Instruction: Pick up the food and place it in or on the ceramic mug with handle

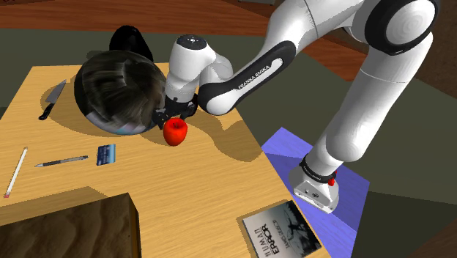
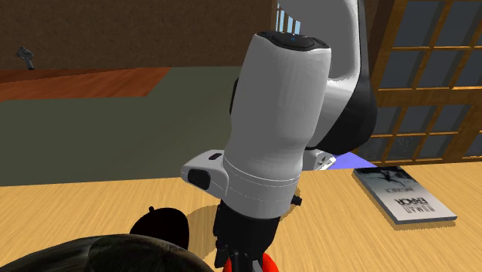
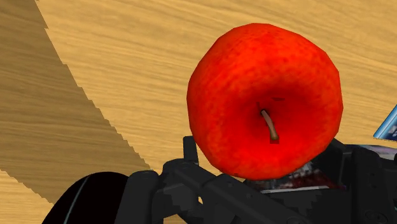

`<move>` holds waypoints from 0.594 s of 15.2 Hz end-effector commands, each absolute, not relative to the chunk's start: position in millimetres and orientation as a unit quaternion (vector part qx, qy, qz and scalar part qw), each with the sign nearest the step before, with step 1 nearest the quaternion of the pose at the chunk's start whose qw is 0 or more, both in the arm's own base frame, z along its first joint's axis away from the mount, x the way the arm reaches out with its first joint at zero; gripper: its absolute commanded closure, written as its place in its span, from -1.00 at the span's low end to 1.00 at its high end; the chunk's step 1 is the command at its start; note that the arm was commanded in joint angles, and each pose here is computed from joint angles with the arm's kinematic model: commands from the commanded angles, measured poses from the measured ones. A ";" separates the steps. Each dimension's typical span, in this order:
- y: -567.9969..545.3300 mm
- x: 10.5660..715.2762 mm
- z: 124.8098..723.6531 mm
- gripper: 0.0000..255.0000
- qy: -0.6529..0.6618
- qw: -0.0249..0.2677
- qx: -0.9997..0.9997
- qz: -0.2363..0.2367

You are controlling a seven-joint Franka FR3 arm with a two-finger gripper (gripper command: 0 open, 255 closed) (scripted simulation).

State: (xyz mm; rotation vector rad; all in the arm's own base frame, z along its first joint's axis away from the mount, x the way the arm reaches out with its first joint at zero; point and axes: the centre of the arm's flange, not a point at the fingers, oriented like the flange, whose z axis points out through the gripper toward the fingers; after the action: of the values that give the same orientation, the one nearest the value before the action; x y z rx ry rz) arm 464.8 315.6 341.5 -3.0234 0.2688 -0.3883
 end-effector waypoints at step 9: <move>315.5 464.6 362.3 1.00 0.088 0.041 -0.987 -0.127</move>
State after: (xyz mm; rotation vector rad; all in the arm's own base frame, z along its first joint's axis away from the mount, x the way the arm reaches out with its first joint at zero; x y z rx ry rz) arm 465.5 315.4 357.9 -3.0236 0.2686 -0.3881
